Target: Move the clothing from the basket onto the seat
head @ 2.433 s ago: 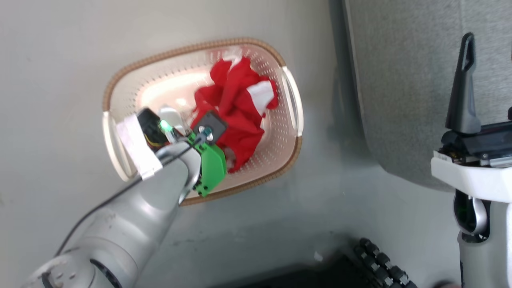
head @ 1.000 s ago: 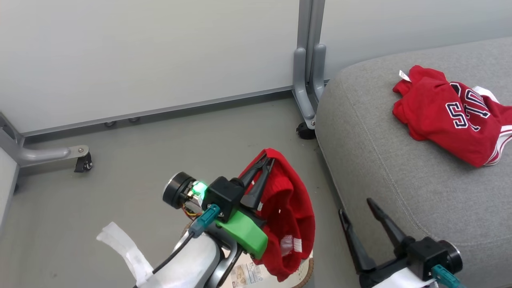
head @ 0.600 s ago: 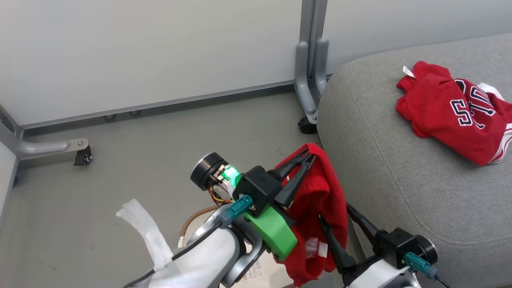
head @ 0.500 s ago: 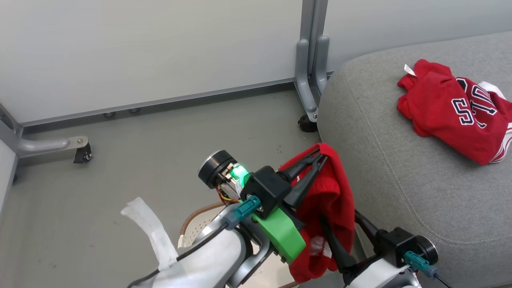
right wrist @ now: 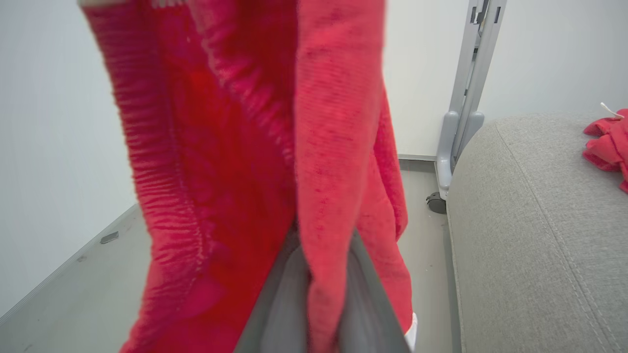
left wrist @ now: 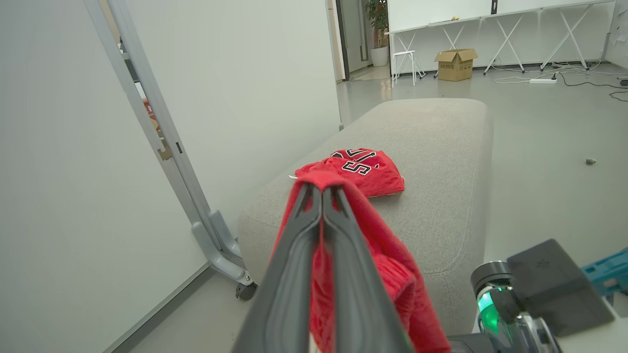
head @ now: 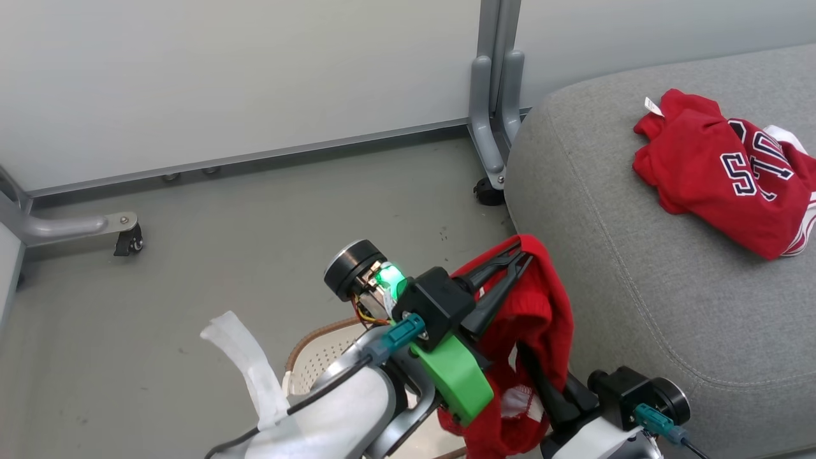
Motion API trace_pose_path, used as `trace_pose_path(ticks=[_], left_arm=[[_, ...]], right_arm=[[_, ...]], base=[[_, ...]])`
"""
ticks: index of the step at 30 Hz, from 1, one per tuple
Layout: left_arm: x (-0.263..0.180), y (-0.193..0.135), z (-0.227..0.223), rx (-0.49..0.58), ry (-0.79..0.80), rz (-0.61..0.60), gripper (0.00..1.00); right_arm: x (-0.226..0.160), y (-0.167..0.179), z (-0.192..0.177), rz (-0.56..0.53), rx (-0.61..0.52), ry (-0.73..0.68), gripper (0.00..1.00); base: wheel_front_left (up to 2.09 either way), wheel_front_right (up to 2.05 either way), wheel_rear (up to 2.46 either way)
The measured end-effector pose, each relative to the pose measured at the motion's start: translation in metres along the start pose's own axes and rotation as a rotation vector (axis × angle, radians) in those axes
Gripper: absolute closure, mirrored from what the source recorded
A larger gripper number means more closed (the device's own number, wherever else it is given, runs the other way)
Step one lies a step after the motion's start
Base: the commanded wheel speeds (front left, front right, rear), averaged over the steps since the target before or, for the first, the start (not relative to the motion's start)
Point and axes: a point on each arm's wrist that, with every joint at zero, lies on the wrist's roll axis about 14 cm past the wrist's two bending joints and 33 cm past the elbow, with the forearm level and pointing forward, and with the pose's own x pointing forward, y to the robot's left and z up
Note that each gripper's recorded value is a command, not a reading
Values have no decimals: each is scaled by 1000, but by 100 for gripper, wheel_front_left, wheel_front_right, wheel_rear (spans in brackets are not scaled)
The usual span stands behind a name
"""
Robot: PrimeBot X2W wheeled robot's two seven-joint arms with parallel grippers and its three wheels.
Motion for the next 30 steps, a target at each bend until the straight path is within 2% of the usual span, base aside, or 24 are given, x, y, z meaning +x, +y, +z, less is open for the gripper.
trace_pose_path(ticks=[4, 5, 6, 7, 8, 30], left_arm=[[0, 3, -5, -20, 14, 10, 100], [0, 4, -6, -23, 18, 13, 93], [0, 5, -8, -24, 21, 15, 76], [0, 6, -10, -31, 29, 19, 7], [0, 7, -12, -38, 40, 23, 0], [-2, 13, -28, -78, 77, 42, 0]], right_arm=[[0, -1, 0, -3, 3, -1, 100], [0, -1, 0, -3, 4, 0, 100], [0, -1, 0, -3, 5, 0, 100], [0, -1, 0, -3, 6, 0, 100], [1, -1, 0, -4, 7, 0, 100], [1, -15, 5, -48, 23, -18, 100]], base=[[0, 0, 0], [0, 0, 0], [0, 0, 0], [0, 0, 0], [0, 0, 0], [0, 0, 0]])
